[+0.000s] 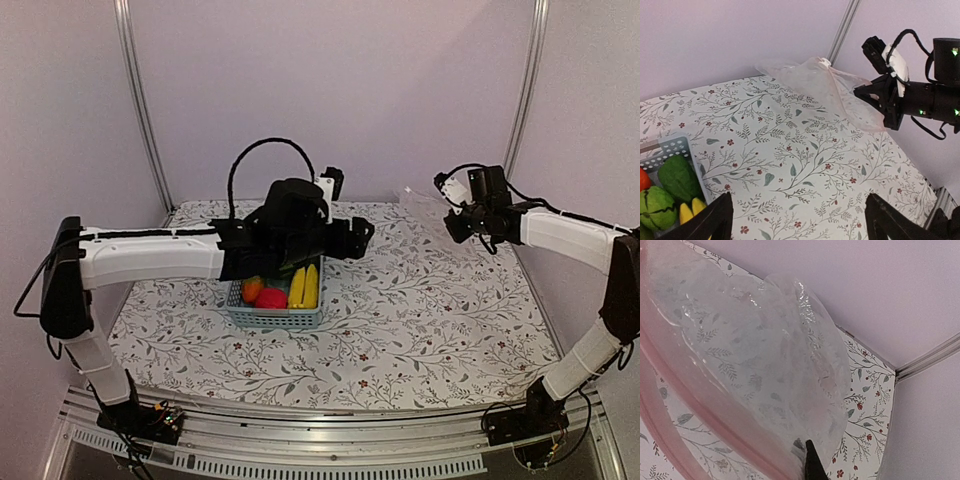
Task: Place the food in the zip-top bag and seal the zipper
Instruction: Open the zipper food storage bag at the corner of the board, then pick up the fake fruit from the bin.
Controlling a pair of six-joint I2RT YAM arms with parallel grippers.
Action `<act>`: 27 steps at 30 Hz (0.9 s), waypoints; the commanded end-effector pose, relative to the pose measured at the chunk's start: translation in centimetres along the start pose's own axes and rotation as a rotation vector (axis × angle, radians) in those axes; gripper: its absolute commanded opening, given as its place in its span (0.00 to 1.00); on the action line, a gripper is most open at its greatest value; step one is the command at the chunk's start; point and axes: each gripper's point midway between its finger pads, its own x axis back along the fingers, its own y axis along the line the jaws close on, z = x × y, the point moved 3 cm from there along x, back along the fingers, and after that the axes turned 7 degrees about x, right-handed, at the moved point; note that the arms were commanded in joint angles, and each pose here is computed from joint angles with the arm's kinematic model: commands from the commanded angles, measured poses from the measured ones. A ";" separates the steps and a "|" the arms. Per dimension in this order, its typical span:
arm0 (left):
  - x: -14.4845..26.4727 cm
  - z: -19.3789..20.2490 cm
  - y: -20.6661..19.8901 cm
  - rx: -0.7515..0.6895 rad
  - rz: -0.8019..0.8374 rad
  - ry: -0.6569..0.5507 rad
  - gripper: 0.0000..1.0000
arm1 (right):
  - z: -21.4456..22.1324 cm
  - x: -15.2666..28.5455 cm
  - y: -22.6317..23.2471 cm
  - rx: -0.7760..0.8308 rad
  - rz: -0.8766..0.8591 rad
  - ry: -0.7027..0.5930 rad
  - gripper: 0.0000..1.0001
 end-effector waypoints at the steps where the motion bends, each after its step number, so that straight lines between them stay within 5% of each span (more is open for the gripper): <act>1: 1.2 2.8 8.9 -0.152 -0.302 0.206 0.93 | 0.5 -0.1 1.4 0.018 -0.066 -0.015 0.00; 10: 0.9 2.8 20.2 -0.043 -0.565 0.376 1.00 | 1.6 -0.3 2.7 0.026 -0.114 -0.001 0.00; 27: -3.5 5.3 24.7 0.084 -0.557 0.505 0.90 | 2.3 -0.8 3.4 0.027 -0.143 0.014 0.00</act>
